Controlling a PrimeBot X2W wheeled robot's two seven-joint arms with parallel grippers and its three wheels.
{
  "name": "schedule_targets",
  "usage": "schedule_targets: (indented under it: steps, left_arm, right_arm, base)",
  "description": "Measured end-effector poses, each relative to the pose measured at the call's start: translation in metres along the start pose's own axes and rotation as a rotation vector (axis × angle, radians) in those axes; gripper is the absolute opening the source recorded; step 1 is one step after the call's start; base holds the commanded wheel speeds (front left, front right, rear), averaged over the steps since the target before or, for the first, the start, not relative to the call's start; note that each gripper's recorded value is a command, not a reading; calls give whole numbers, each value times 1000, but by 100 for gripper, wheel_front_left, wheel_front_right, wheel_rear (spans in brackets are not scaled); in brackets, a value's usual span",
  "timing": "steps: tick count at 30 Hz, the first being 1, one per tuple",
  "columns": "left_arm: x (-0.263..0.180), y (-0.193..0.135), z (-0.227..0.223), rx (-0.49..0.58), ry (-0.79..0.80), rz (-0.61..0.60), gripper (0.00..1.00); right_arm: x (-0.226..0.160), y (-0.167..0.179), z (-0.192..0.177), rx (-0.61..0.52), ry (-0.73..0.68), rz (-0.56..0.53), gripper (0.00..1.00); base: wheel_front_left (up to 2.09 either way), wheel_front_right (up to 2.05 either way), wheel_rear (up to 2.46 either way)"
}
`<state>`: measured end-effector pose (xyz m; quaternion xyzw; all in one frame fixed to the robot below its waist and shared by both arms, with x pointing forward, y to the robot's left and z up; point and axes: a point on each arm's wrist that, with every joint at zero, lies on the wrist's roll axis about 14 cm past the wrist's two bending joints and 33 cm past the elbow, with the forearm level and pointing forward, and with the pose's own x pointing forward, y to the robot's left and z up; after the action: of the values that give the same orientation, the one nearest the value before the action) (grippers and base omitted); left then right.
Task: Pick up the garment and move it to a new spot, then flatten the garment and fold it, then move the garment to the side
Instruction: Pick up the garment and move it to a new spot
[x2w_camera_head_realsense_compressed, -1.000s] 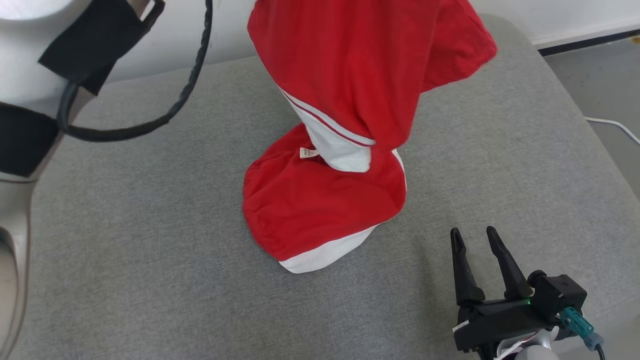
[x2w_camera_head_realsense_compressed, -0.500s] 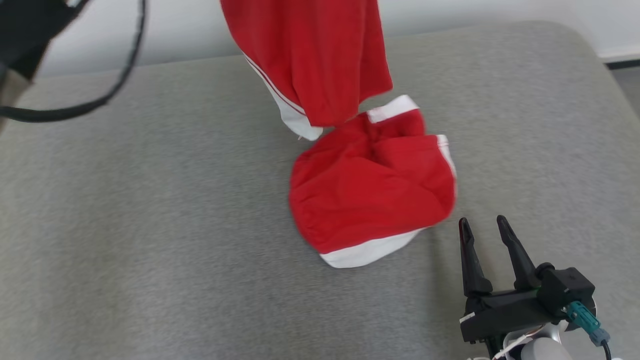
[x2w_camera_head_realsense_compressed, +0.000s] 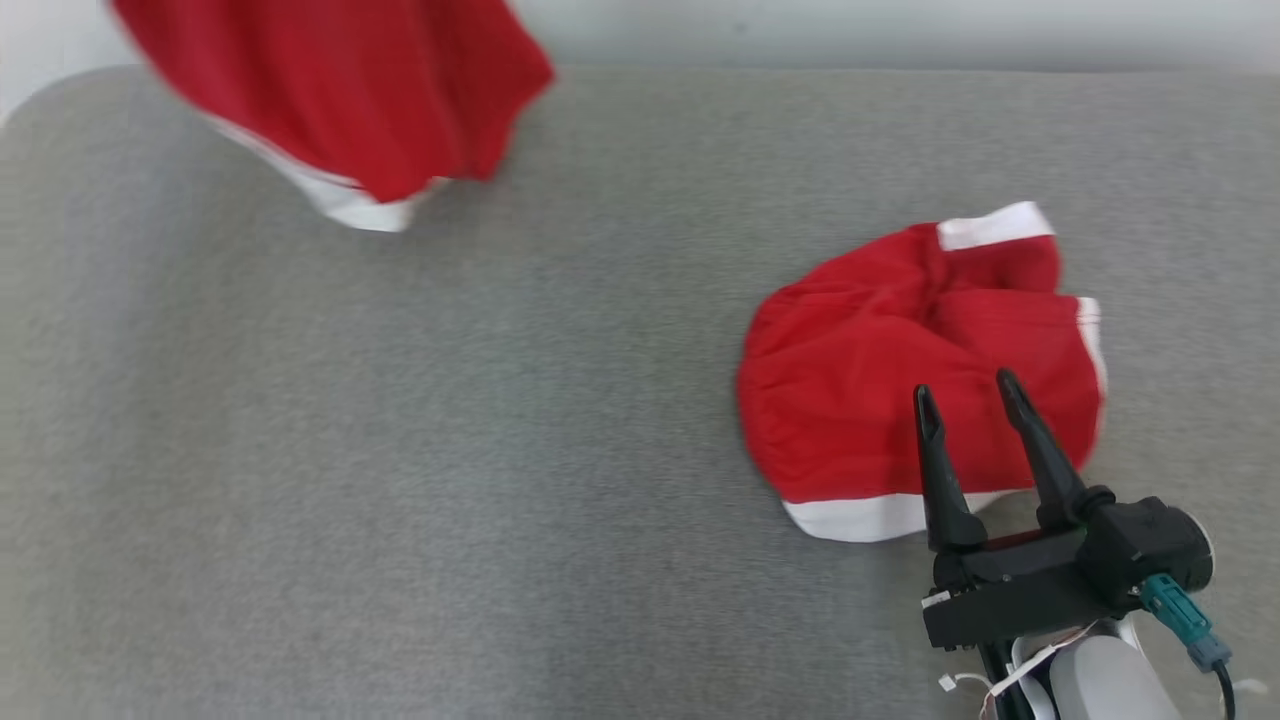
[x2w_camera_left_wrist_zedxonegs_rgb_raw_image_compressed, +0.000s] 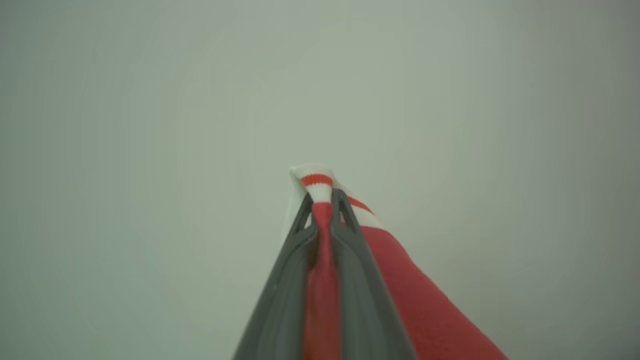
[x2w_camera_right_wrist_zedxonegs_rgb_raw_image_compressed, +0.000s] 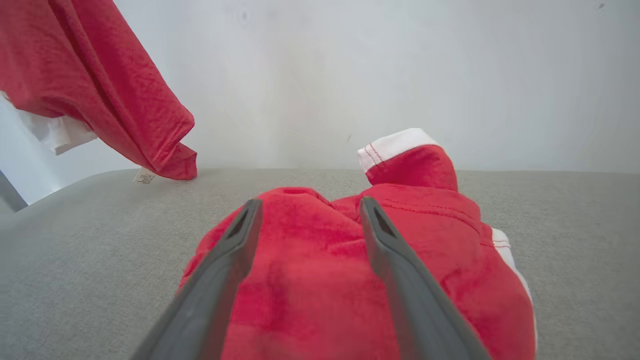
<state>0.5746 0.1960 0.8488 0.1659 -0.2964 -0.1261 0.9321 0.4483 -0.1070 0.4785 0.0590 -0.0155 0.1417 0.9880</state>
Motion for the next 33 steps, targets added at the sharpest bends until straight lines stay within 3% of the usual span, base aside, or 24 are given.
schedule_targets:
  steps: [10, 16, 21, 33]
  left_arm:
    - [-68, 83, -49, 74, 124, 215, 0]
    - [-105, 101, -88, 90, 224, 277, 0]
    - [-135, 91, -135, 38, 329, 307, 0]
    - [-250, 6, -285, -234, 719, 383, 0]
  right_arm:
    - [20, 22, -5, -27, -9, 101, 100]
    - [24, 21, -4, -46, -2, 118, 100]
    - [23, 17, -2, -63, 6, 113, 100]
    - [22, -1, 5, -124, 18, 89, 100]
  base:
    - [0, 0, 0]
    - [0, 0, 0]
    - [0, 0, 0]
    - [0, 0, 0]
